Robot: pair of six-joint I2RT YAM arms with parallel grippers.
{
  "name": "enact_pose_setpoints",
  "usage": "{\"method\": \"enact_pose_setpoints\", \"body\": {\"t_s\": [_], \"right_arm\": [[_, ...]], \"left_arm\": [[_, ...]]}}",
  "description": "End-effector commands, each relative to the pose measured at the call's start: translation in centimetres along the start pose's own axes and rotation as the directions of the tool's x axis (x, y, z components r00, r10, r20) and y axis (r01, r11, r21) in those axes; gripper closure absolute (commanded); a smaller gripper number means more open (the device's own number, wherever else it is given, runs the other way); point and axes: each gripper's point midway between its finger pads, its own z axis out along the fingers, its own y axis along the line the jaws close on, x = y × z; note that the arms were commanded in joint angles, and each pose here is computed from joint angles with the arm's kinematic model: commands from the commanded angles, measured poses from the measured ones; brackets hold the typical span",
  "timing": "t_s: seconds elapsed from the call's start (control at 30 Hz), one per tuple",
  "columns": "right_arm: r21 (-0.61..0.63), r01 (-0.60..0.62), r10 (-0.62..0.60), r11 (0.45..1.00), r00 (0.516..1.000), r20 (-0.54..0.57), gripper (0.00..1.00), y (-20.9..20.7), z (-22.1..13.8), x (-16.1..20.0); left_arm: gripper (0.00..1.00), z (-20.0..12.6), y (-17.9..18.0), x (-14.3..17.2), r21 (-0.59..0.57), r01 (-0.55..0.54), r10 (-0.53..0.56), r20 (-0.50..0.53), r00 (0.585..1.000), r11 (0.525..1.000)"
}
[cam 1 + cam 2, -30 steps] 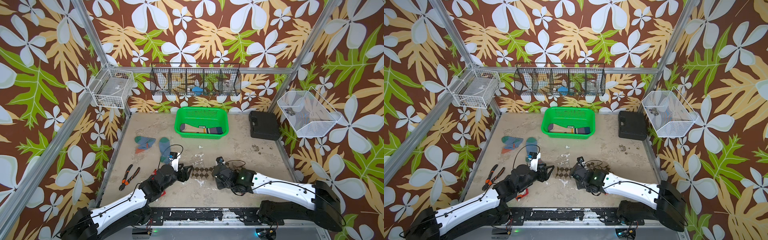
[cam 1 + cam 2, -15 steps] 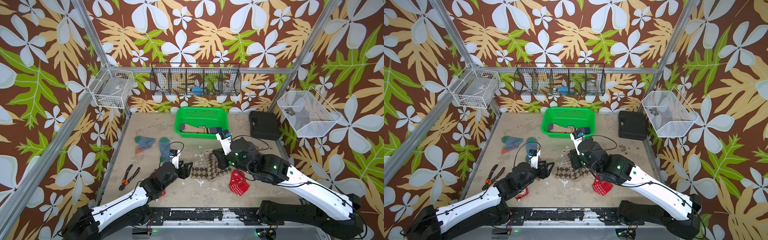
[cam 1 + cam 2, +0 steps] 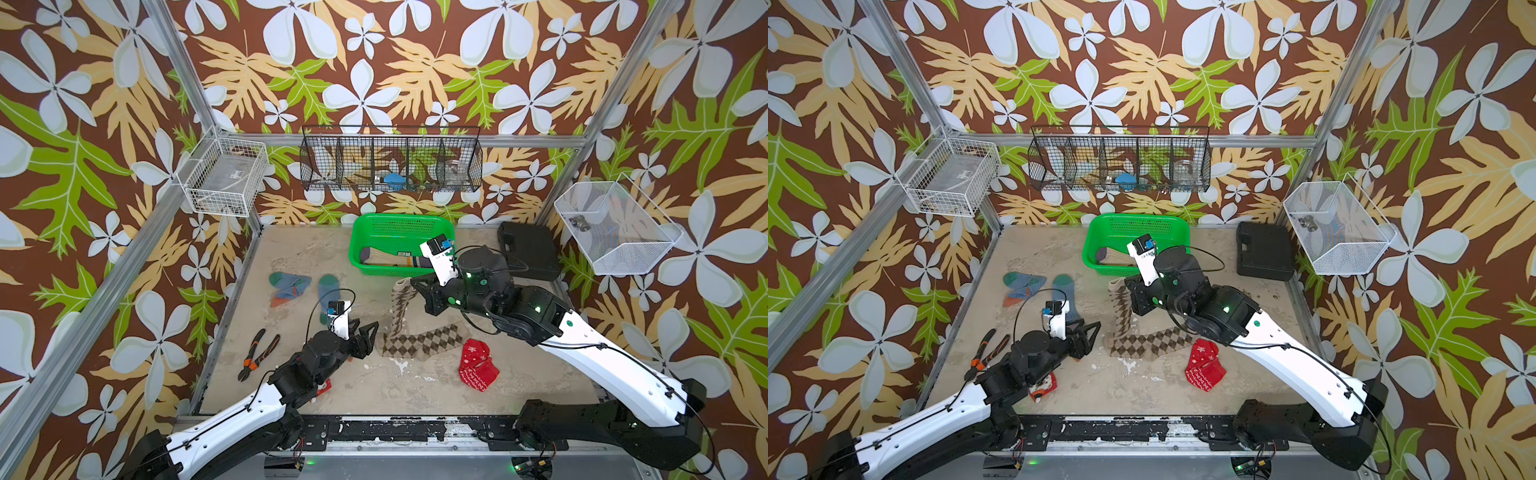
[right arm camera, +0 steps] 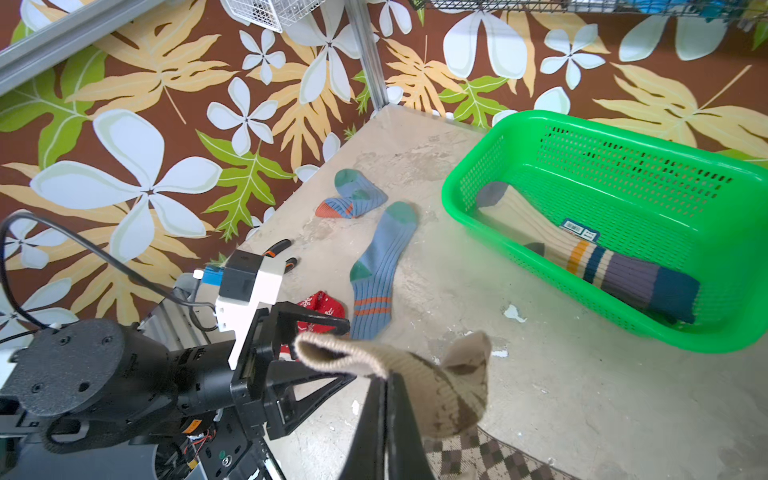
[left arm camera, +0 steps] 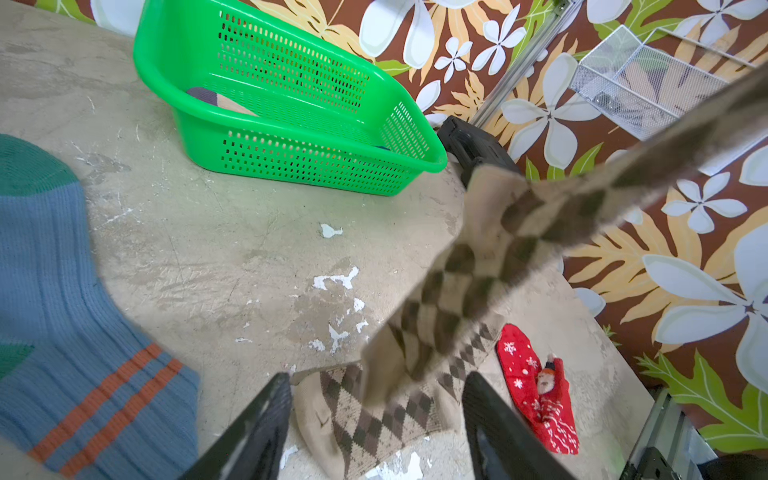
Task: Place the socks together as a pair
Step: Place the sock in the sock.
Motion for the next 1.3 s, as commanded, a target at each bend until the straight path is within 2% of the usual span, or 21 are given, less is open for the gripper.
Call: {"method": "enact_pose_setpoints", "body": {"t_s": [0.0,0.1,0.2,0.4,0.57,0.67,0.73,0.83,0.93,1.07,1.17,1.27], "right_arm": [[0.013,-0.015,0.015,1.000,1.000,0.004,1.00,-1.1,0.2,-0.2],[0.039,-0.063,0.063,0.997,0.998,-0.005,1.00,-3.2,0.2,0.7],[0.032,-0.090,0.091,0.995,0.996,-0.012,1.00,-4.0,-0.1,1.7],[-0.161,-0.110,0.106,0.981,0.994,-0.033,1.00,-0.7,0.2,2.0],[-0.389,-0.144,0.152,0.910,0.988,-0.011,1.00,3.2,0.0,0.1],[-0.400,-0.153,0.184,0.904,0.982,0.039,1.00,3.1,-0.1,-1.2],[-0.349,-0.184,0.218,0.919,0.974,0.061,1.00,1.2,0.5,-1.3],[-0.295,-0.296,0.329,0.909,0.942,0.068,1.00,-3.6,1.7,0.4],[-0.193,-0.429,0.451,0.882,0.889,0.084,1.00,-9.8,2.6,4.0],[-0.088,-0.572,0.579,0.815,0.809,0.098,1.00,-16.5,3.0,10.1],[-0.022,-0.625,0.624,0.780,0.775,0.097,1.00,-19.6,3.2,13.6],[0.038,-0.643,0.638,0.765,0.765,0.094,1.00,-21.6,3.6,15.7]], "left_arm": [[0.30,-0.1,-2.2,0.1,0.147,-0.007,0.002,0.031,1.000,0.989],[0.29,0.6,-2.0,1.7,0.182,0.027,-0.029,0.009,1.000,0.983],[0.29,1.0,-1.2,2.7,0.167,0.047,-0.048,0.005,0.999,0.985],[0.29,0.1,-0.4,1.3,0.141,0.057,-0.070,0.091,0.993,0.988],[0.30,-1.2,0.0,-0.3,0.121,0.064,-0.083,0.162,0.983,0.991],[0.31,-1.9,0.3,-1.1,0.109,0.066,-0.086,0.197,0.977,0.992],[0.31,-2.2,0.5,-1.4,0.096,0.064,-0.083,0.209,0.974,0.993],[0.31,-2.3,0.7,-1.4,0.084,0.062,-0.078,0.213,0.974,0.995],[0.31,-1.8,1.0,-0.9,0.067,0.066,-0.078,0.194,0.978,0.996],[0.31,-0.8,1.3,0.2,0.052,0.069,-0.076,0.150,0.986,0.996],[0.31,0.3,1.0,1.3,0.054,0.066,-0.071,0.096,0.993,0.996],[0.31,1.3,0.6,2.7,0.072,0.064,-0.066,0.031,0.997,0.995]]}}
